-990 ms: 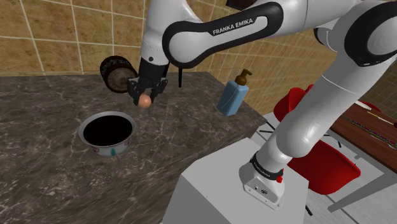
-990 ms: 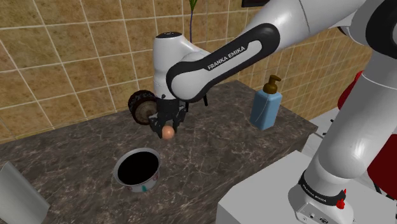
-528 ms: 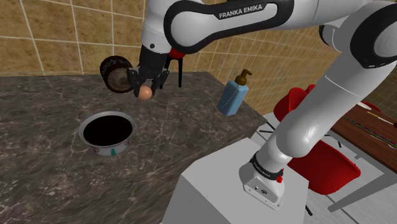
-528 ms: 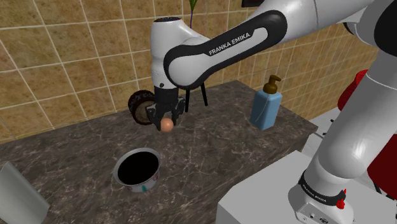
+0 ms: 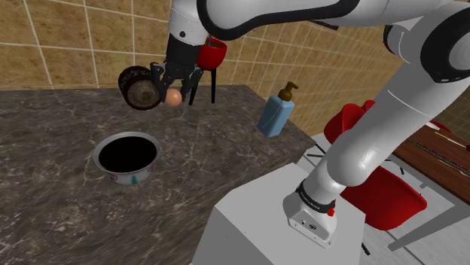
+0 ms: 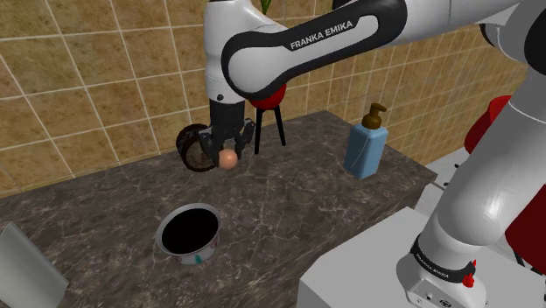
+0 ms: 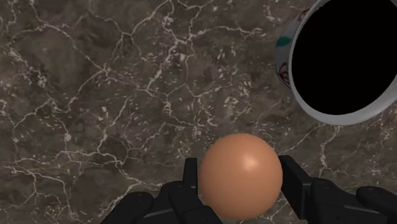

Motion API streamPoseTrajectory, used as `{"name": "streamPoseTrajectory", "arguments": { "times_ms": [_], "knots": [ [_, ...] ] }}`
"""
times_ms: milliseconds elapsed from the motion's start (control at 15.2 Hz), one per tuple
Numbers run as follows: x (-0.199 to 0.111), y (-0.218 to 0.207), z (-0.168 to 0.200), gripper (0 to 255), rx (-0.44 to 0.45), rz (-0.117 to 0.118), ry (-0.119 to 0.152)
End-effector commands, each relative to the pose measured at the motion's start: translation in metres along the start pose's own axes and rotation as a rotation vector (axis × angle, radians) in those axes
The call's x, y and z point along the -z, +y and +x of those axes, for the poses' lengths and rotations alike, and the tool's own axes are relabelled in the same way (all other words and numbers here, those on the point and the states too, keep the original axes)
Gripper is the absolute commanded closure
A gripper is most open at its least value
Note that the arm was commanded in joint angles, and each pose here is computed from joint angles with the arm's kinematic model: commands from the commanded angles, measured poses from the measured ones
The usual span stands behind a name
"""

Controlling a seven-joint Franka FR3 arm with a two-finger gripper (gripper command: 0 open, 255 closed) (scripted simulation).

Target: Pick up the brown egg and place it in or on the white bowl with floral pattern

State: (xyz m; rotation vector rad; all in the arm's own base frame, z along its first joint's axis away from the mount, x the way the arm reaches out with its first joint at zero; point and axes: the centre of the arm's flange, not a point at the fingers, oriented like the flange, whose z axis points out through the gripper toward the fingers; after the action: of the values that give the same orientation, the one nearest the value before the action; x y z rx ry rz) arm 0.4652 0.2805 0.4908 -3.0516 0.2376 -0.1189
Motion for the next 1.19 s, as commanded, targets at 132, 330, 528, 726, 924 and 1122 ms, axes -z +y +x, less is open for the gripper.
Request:
{"name": "streamPoseTrajectory", "arguments": {
  "times_ms": [132,330,528,726,924,1122],
  "knots": [
    [0.014,-0.013,-0.006,255,0.000,0.000,0.000],
    [0.015,-0.048,-0.025,255,0.000,0.000,0.000],
    [0.016,-0.083,-0.044,255,0.000,0.000,0.000],
    [0.016,-0.117,-0.062,255,0.000,0.000,0.000],
    [0.012,-0.139,-0.075,255,0.000,0.000,0.000],
    [-0.004,-0.137,-0.076,255,0.000,0.000,0.000]
  ]
}}
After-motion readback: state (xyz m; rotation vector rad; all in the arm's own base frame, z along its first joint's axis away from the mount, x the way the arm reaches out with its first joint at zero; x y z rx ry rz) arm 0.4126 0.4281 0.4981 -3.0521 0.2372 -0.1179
